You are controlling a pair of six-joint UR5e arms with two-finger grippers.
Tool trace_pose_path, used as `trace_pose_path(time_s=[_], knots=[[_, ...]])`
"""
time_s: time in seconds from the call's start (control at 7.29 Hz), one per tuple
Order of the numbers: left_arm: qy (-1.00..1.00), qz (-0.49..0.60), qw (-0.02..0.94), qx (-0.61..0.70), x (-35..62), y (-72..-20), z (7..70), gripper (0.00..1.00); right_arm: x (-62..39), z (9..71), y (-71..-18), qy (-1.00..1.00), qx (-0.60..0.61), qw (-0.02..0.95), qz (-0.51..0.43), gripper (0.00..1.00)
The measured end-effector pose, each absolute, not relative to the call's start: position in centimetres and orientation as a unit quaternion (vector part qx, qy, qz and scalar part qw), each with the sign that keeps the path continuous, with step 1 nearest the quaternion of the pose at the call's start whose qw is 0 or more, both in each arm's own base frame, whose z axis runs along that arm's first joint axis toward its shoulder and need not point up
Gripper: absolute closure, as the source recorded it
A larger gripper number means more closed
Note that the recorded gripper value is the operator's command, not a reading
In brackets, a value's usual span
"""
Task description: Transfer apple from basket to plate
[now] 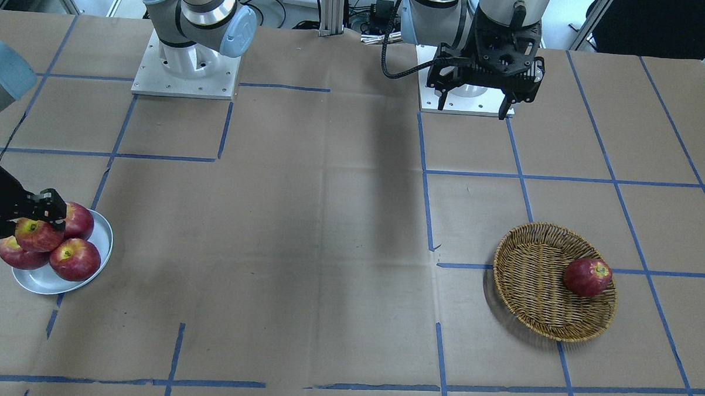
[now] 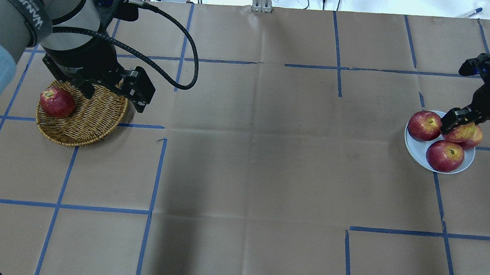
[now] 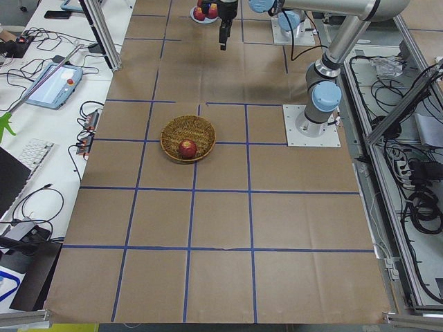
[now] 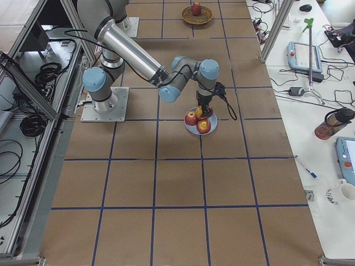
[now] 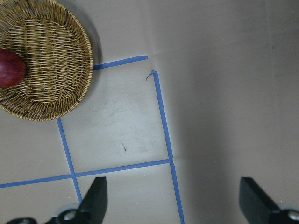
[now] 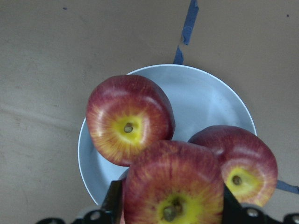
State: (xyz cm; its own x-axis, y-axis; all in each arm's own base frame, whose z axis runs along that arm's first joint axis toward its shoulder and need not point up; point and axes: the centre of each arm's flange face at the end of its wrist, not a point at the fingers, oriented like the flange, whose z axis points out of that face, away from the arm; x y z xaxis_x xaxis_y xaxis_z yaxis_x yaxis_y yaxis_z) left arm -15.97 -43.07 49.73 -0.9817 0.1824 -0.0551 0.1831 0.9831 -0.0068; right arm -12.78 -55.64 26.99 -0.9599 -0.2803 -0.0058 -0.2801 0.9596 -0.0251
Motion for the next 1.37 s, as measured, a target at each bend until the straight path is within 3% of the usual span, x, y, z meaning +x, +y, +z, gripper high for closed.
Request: trace_pose_path(time_s=[0.69,1.37], knots=[[0.995,-0.005,0.027,0.091,-15.9,-43.1,49.7,0.01,-5.2,35.8,-53.5,0.99,-0.134,-0.011,-0.046,0.0],[0.997,-0.004,0.011,0.081,-16.0,-43.1,49.6,0.01,11.6,46.8,-49.6,1.0,-0.008,0.011,0.026,0.0]])
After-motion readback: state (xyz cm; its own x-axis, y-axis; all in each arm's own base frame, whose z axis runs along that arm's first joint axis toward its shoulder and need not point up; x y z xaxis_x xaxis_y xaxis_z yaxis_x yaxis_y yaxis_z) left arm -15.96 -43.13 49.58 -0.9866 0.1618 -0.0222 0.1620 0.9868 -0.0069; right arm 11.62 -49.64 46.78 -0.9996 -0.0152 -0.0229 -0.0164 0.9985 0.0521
